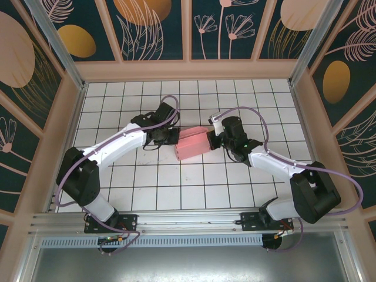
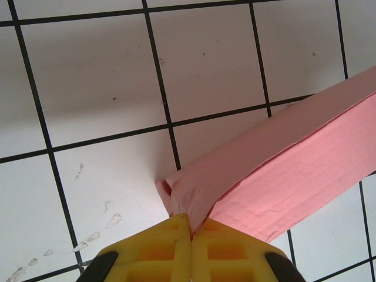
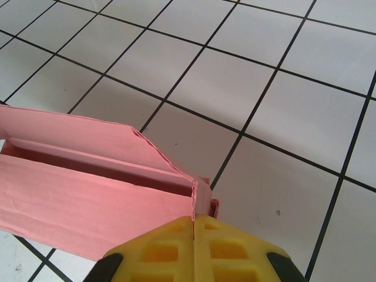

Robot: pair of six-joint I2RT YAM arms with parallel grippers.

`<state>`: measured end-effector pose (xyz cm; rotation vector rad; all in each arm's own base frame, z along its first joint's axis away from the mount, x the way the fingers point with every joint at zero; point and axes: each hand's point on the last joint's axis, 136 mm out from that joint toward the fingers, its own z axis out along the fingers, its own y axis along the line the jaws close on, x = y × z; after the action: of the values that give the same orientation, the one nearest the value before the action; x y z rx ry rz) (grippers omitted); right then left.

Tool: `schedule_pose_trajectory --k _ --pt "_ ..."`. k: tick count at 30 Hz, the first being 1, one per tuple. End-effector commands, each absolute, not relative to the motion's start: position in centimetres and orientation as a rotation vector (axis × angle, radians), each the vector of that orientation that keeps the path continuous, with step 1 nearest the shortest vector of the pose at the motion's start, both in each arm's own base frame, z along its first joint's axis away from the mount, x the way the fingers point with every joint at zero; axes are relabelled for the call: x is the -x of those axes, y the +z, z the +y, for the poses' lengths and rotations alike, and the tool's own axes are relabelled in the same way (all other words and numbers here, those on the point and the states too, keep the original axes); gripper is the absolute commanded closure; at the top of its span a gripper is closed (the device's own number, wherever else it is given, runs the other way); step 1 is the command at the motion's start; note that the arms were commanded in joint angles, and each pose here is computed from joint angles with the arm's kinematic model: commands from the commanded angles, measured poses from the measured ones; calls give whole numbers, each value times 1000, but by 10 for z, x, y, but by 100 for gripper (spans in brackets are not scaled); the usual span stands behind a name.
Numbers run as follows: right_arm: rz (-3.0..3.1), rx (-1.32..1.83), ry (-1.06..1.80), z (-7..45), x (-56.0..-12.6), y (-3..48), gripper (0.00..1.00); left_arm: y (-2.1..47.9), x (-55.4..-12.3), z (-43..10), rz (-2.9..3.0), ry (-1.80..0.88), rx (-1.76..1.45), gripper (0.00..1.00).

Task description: Fold the paper box

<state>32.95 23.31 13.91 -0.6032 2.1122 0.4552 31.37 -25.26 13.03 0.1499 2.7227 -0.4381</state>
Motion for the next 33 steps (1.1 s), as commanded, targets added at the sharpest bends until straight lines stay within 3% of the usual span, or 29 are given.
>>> schedule_pose_trajectory --k 1,19,33 --pt "2098 634 473 240 -327 139 100 127 -313 -258 2754 -458 -110 95" --pt "2071 612 455 234 -326 142 100 150 -325 -266 2737 -631 -14 98" --pt "2073 596 470 234 -326 142 100 133 -330 -261 2771 -594 82 97"
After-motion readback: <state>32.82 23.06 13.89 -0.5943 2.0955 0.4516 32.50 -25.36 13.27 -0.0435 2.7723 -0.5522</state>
